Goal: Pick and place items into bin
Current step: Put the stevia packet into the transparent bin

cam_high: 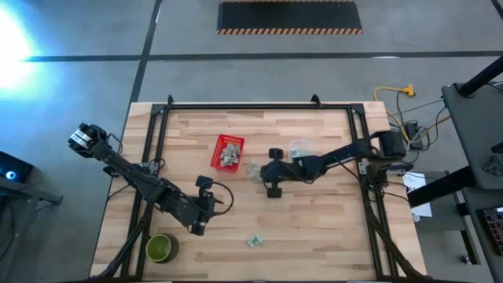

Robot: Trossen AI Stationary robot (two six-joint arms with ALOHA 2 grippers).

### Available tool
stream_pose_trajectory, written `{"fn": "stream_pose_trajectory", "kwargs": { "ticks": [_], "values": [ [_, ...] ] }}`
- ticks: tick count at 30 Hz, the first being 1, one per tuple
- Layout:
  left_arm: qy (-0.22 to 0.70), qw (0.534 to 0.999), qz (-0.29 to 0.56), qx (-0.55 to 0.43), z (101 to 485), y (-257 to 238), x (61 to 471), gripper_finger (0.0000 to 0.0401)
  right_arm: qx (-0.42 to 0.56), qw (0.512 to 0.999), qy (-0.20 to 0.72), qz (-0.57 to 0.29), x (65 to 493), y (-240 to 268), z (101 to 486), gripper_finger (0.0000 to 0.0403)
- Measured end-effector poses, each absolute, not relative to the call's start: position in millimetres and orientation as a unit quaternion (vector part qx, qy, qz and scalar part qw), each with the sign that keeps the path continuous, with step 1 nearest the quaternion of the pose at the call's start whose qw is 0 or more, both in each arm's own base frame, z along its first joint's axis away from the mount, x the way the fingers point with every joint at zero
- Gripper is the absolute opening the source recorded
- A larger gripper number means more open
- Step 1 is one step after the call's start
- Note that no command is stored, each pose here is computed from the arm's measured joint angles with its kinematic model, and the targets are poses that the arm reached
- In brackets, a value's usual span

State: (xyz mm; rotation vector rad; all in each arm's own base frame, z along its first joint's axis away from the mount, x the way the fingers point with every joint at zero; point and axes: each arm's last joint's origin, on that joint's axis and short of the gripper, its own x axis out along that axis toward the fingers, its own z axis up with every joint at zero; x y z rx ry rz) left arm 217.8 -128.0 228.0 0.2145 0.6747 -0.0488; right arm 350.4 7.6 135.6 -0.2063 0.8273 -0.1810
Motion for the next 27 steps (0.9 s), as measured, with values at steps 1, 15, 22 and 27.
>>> {"fn": "stream_pose_trajectory", "kwargs": {
  "ticks": [1, 15, 22, 27],
  "values": [
    [0.330, 0.938, -0.024, 0.105, 228.1, -128.1, 217.8, 0.0132, -0.104, 0.906, 0.401, -0.092, 349.1, 9.2, 138.3, 0.0008],
    [0.330, 0.938, -0.024, 0.105, 228.0, -128.0, 217.8, 0.0132, -0.144, 0.875, 0.415, -0.203, 314.5, 28.0, 181.2, 0.0008],
    [0.331, 0.939, -0.020, 0.095, 227.8, -127.9, 217.7, 0.0132, -0.137, 0.835, 0.439, -0.301, 278.7, 27.3, 188.2, 0.0008],
    [0.331, 0.938, -0.020, 0.095, 227.8, -127.9, 217.6, 0.0132, -0.110, 0.834, 0.433, -0.324, 255.9, 24.0, 184.7, 0.0008]
  ]
}}
